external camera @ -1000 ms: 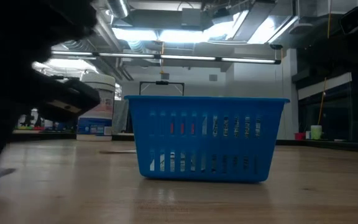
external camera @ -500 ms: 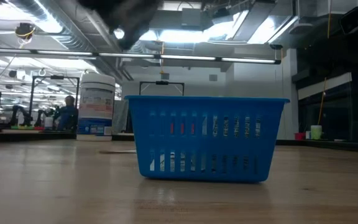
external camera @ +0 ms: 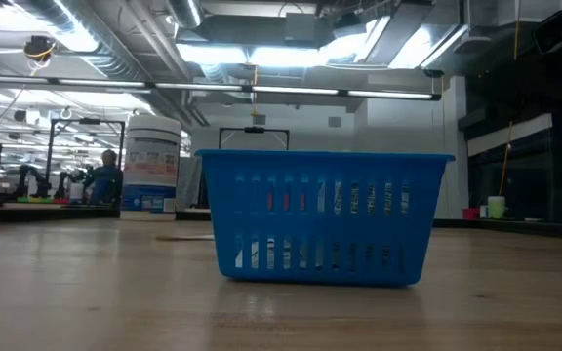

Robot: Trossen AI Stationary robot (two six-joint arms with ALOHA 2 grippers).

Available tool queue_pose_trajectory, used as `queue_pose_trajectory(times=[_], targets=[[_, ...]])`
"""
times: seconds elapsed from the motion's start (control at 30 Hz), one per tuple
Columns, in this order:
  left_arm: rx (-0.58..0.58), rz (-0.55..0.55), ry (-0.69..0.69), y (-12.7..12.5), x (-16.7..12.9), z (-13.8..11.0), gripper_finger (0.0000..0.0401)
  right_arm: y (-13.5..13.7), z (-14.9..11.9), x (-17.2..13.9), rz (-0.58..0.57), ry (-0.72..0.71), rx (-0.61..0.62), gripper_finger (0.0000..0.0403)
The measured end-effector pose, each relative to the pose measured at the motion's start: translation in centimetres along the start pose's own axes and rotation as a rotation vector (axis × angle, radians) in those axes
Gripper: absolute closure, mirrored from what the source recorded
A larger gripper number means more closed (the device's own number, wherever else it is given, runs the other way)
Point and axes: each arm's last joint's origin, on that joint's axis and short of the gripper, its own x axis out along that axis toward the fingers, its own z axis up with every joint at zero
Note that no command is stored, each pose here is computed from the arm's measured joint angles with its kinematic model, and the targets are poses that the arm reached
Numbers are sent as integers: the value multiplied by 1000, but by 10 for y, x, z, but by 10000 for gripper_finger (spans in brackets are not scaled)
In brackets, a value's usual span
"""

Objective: Pick & Place First Aid Supplies
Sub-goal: Put the blue alcohol pad into the top orange bin

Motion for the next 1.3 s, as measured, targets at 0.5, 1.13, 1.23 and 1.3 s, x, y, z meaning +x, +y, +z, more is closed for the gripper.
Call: queue_pose_trajectory(times=[0.5, 1.13, 1.23, 1.3], targets=[[-102, 5, -73, 47, -30, 23, 400, 0, 0, 0, 0, 1, 0, 208], [-158, -92, -268, 76, -75, 62, 400, 0, 0, 0, 0, 1, 0, 208], [-182, -13, -281, 84, -79, 61, 400, 0, 0, 0, 0, 0, 0, 208], [-192, 54, -279, 92, -83, 60, 400, 0, 0, 0, 0, 0, 0, 208]])
